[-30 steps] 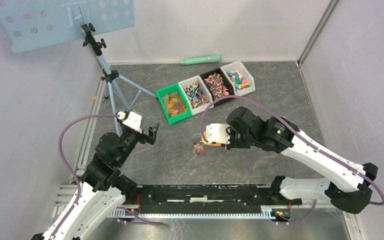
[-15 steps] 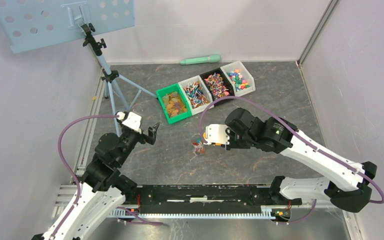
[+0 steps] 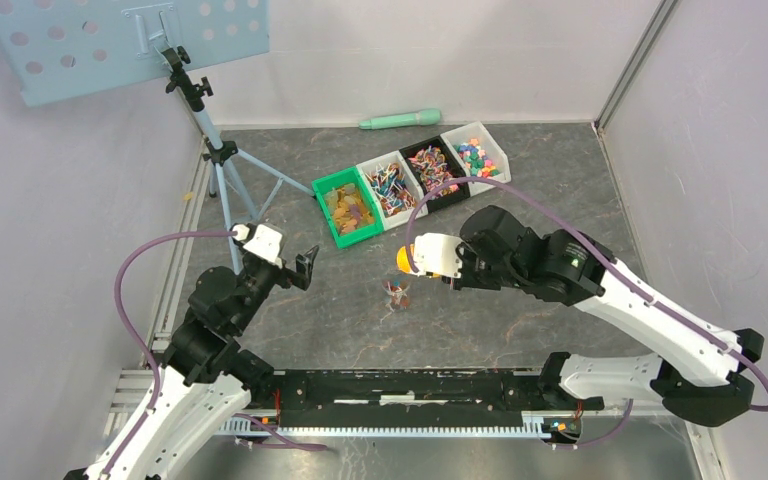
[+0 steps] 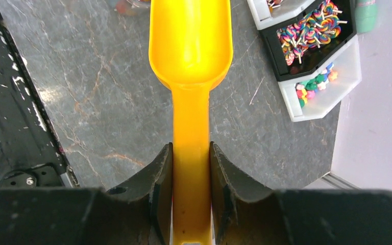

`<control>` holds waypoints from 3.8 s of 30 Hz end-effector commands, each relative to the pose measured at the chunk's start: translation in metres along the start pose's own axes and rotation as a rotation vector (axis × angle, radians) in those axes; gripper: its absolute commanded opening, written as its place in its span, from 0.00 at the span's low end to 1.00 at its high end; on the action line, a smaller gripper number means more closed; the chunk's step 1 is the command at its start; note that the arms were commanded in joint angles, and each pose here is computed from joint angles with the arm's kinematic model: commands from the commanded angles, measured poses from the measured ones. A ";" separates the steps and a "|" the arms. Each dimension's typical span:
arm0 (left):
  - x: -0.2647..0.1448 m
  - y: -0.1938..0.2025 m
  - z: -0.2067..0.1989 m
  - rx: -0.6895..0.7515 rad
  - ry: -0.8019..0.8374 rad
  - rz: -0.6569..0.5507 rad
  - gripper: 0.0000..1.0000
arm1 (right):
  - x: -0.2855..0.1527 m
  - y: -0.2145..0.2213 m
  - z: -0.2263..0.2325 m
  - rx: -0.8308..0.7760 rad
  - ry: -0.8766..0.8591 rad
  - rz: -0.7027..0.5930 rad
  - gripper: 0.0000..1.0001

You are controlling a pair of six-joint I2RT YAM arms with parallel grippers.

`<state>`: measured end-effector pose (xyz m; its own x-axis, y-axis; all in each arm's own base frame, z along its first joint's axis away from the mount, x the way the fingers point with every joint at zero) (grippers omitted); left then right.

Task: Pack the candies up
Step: Place the fake candies in the packing bottle, then adjust the spatula.

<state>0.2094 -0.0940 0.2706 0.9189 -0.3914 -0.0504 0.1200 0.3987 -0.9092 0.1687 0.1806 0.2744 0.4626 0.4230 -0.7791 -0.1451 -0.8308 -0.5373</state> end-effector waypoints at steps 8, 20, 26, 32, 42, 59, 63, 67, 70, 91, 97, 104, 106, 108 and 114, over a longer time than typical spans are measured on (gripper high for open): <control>-0.008 -0.067 -0.045 -0.043 0.343 -0.292 1.00 | -0.020 -0.045 0.006 0.236 -0.033 -0.282 0.00; -0.060 -0.100 -0.101 0.223 0.881 -0.557 0.81 | -0.019 -0.063 0.042 0.255 -0.249 -0.447 0.00; -0.060 -0.099 -0.114 0.235 1.068 -0.517 0.54 | -0.012 -0.064 0.050 0.242 -0.291 -0.460 0.00; -0.048 -0.089 -0.122 0.203 1.094 -0.454 0.63 | -0.020 -0.071 0.047 0.232 -0.284 -0.507 0.00; -0.033 -0.085 -0.136 0.191 1.099 -0.429 0.66 | -0.018 -0.082 0.052 0.242 -0.325 -0.542 0.00; -0.027 -0.075 -0.141 0.205 1.093 -0.348 0.02 | 0.000 -0.079 0.055 0.229 -0.312 -0.576 0.05; -0.029 -0.073 -0.145 0.165 1.123 -0.320 0.02 | -0.008 -0.083 0.054 0.231 -0.309 -0.622 0.02; -0.032 -0.070 -0.146 0.163 1.124 -0.328 0.50 | -0.017 -0.085 0.056 0.217 -0.330 -0.666 0.00; -0.034 -0.070 -0.143 0.190 1.095 -0.369 0.60 | -0.019 -0.086 0.058 0.214 -0.345 -0.669 0.00; -0.040 -0.080 -0.146 -0.004 1.153 -0.353 0.02 | -0.049 -0.110 0.063 0.323 -0.439 -0.860 0.59; -0.047 -0.084 -0.143 -0.020 1.139 -0.403 0.02 | -0.053 -0.119 0.062 0.369 -0.464 -0.894 0.60; -0.064 -0.071 -0.145 0.059 1.197 -0.403 0.02 | -0.054 -0.110 0.043 0.355 -0.341 -0.850 0.69; -0.066 -0.071 -0.146 0.065 1.205 -0.408 0.02 | -0.056 -0.110 0.038 0.346 -0.318 -0.842 0.71; -0.066 -0.071 -0.146 0.068 1.207 -0.415 0.02 | -0.057 -0.112 0.038 0.343 -0.335 -0.836 0.71; -0.065 -0.078 -0.144 0.060 1.188 -0.445 0.02 | -0.042 -0.109 0.054 0.346 -0.433 -0.811 0.75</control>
<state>0.0890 -0.2178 0.2676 -0.0792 -0.9831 -0.1651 0.2979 0.1347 -0.9450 0.1239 0.2679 0.3467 0.2425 0.9560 -0.1653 -0.1952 -0.1188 -0.9735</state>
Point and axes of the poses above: each gripper's point midway between its finger pads, its own x axis out along the fingers, its own z axis along the line the jaws close on, y = z × x, the point moved 2 cm from there along -x, back along the fingers, and after that the axes turned 15 degrees about x, right-handed, at the moved point
